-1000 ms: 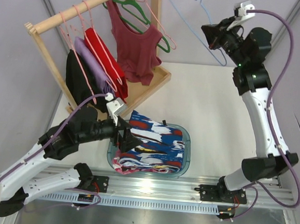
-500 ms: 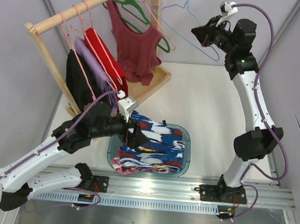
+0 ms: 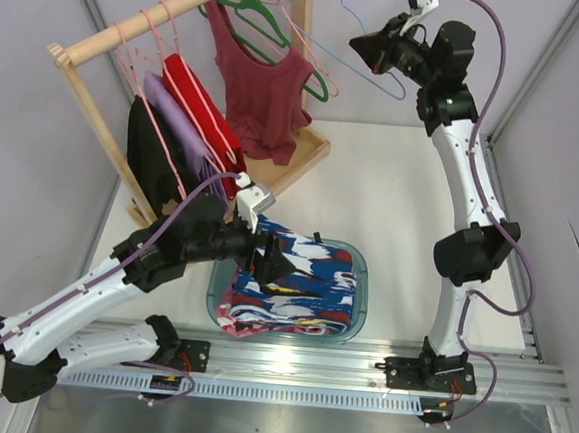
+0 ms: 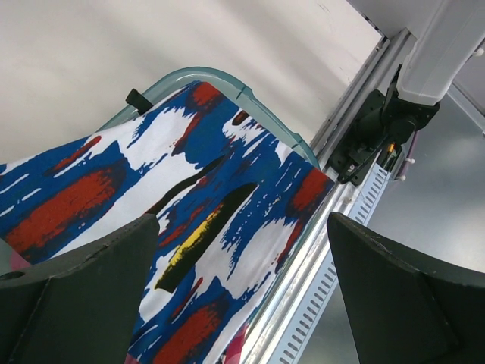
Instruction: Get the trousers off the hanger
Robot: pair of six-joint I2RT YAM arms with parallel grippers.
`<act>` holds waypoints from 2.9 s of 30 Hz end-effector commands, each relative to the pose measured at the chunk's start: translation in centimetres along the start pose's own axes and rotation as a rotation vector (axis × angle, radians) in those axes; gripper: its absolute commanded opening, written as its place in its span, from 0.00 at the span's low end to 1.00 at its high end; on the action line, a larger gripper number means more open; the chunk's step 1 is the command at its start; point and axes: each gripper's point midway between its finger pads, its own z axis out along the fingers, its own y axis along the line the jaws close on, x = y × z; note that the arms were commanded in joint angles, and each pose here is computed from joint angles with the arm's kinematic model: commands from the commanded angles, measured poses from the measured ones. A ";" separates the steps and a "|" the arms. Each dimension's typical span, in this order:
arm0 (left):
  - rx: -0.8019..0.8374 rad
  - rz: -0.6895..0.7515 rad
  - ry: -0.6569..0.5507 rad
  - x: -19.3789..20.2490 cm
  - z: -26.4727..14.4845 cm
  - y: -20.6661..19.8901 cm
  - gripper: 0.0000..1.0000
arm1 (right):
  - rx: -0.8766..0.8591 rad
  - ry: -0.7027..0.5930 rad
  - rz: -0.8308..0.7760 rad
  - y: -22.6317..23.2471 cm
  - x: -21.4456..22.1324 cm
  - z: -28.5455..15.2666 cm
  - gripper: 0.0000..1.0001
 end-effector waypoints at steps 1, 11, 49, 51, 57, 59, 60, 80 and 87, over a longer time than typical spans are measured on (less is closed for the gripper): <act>0.023 0.008 -0.083 -2.7 -0.7 -0.9 1.00 | -0.077 -0.092 -0.009 1.5 -2.4 1.7 0.00; -0.006 0.003 -0.091 -3.0 -0.3 -0.3 0.99 | -0.071 -0.209 -0.037 2.3 -1.7 6.4 0.00; 0.179 -0.247 -0.902 -34.4 -7.8 -8.5 0.97 | 0.161 -0.143 0.010 14.4 -6.8 -14.9 0.00; 0.182 -0.301 -0.904 -34.6 -6.3 -8.1 0.97 | 0.179 -0.150 0.012 14.7 -6.9 -15.6 0.00; 0.145 -0.501 -0.830 -34.8 -2.0 -6.6 0.95 | 0.191 -0.106 -0.004 15.5 -5.7 -15.6 0.00; 0.166 -0.530 -0.823 -35.2 -1.6 -6.9 0.95 | 0.182 -0.094 -0.017 15.8 -5.4 -15.5 0.00; 0.170 -0.534 -0.816 -35.5 -0.8 -6.9 0.94 | 0.182 -0.090 -0.019 15.9 -5.2 -15.4 0.00; 0.245 -0.706 -0.745 -36.4 5.5 -6.7 0.56 | 0.196 -0.056 -0.058 16.1 -3.5 -15.9 0.00; 0.200 -0.781 -0.775 -36.5 4.7 -5.4 0.00 | 0.243 -0.021 -0.047 15.4 -2.6 -16.4 0.00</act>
